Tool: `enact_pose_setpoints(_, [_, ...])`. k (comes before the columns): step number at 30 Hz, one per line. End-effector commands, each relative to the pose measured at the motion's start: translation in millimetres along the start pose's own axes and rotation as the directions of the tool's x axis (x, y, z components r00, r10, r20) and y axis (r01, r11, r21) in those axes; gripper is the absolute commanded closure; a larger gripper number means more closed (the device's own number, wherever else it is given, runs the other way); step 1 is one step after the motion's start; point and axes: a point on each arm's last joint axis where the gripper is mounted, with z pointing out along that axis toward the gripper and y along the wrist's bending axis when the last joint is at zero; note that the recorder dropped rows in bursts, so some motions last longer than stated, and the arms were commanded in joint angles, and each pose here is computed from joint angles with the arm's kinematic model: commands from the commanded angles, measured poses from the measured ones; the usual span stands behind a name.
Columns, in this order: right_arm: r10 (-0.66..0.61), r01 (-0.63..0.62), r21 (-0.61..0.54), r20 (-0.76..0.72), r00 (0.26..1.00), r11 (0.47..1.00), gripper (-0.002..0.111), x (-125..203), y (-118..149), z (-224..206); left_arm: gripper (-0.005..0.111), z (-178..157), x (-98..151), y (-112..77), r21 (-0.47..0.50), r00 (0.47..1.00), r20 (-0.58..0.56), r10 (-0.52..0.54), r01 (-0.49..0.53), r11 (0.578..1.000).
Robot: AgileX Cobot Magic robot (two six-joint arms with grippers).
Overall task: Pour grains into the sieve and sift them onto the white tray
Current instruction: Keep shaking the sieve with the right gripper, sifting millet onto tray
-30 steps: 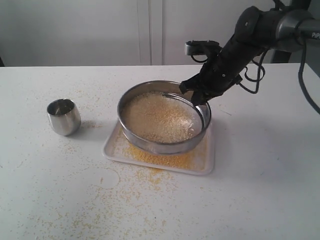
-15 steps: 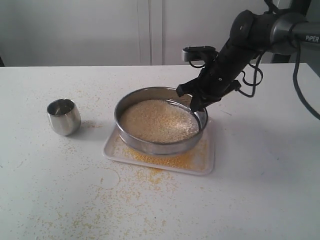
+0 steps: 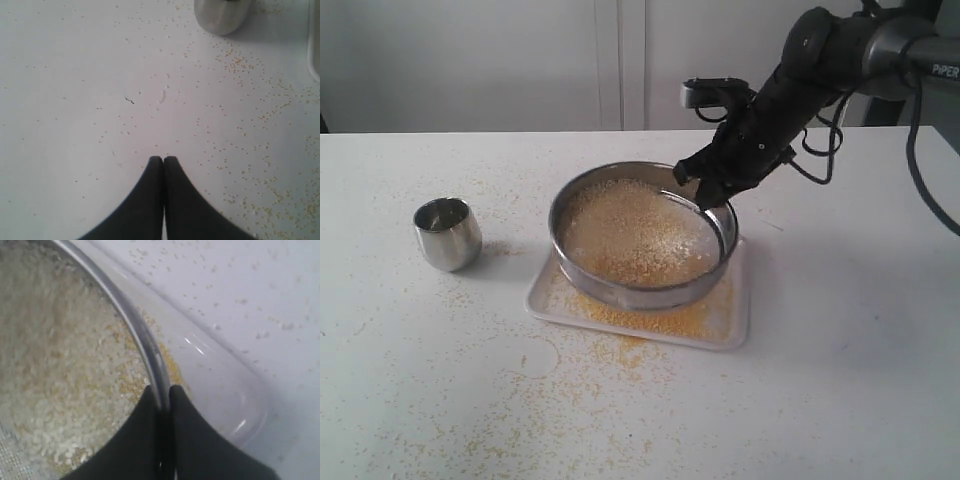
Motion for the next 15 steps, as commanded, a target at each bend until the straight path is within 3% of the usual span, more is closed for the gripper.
enact_pose_setpoints(1, [0.293, -0.291, -0.05, 0.049, 0.955, 0.956, 0.108, -9, 9, -9, 0.106, -1, 2, -0.2, 0.003, 1.0, -0.005, -0.004, 0.004, 1.0])
enact_pose_setpoints(3, [-0.05, 0.05, 0.014, 0.016, 0.999, 0.999, 0.108, -6, 7, -9, 0.106, -1, 2, -0.2, 0.003, 1.0, -0.005, -0.004, 0.004, 1.0])
enact_pose_setpoints(4, [-0.104, 0.104, 0.04, 0.008, 0.995, 0.994, 0.108, -5, 5, -10, 0.106, -1, 2, -0.2, 0.003, 1.0, -0.005, -0.004, 0.004, 1.0])
enact_pose_setpoints(5, [0.078, -0.08, 0.044, 0.049, 0.996, 0.996, 0.108, -7, 1, -10, 0.106, -1, 2, -0.2, 0.003, 1.0, -0.005, -0.004, 0.004, 1.0])
enact_pose_setpoints(6, [0.3, -0.302, 0.008, 0.073, 0.951, 0.953, 0.108, -9, 0, -8, 0.106, -1, 2, -0.2, 0.003, 1.0, -0.005, -0.004, 0.004, 1.0])
enact_pose_setpoints(7, [0.352, -0.351, -0.032, 0.043, 0.935, 0.936, 0.108, -7, 5, -6, 0.106, -1, 2, -0.2, 0.003, 1.0, -0.005, -0.004, 0.004, 1.0])
enact_pose_setpoints(8, [0.166, -0.165, -0.051, 0.005, 0.986, 0.985, 0.108, -5, 10, -3, 0.106, -1, 2, -0.2, 0.003, 1.0, -0.005, -0.004, 0.004, 1.0])
enact_pose_setpoints(9, [-0.074, 0.072, -0.047, -0.032, 0.997, 0.996, 0.108, -1, 9, -4, 0.106, -1, 2, -0.2, 0.003, 1.0, -0.005, -0.004, 0.004, 1.0])
enact_pose_setpoints(10, [-0.175, 0.173, -0.027, -0.068, 0.982, 0.984, 0.108, 2, 7, -4, 0.106, -1, 2, -0.2, 0.003, 1.0, -0.005, -0.004, 0.004, 1.0])
enact_pose_setpoints(11, [-0.001, 0.002, 0.024, -0.047, 0.999, 1.0, 0.108, 0, 1, -5, 0.106, -1, 2, -0.2, 0.003, 1.0, -0.005, -0.004, 0.004, 1.0])
enact_pose_setpoints(12, [0.253, -0.254, 0.043, 0.007, 0.967, 0.966, 0.108, -3, -5, -3, 0.106, -1, 2, -0.2, 0.003, 1.0, -0.005, -0.004, 0.004, 1.0])
enact_pose_setpoints(13, [0.38, -0.381, 0.021, 0.012, 0.925, 0.925, 0.108, -3, -4, 0, 0.106, -1, 2, -0.2, 0.003, 1.0, -0.005, -0.004, 0.004, 1.0])
enact_pose_setpoints(14, [0.337, -0.337, -0.026, -0.025, 0.941, 0.941, 0.108, -2, 1, 2, 0.106, -1, 2, -0.2, 0.002, 1.0, -0.007, -0.004, 0.004, 1.0])
enact_pose_setpoints(15, [0.087, -0.092, -0.075, -0.067, 0.994, 0.993, 0.108, 0, 11, 4, 0.106, -1, 2, -0.2, 0.002, 1.0, -0.007, -0.004, 0.004, 1.0])
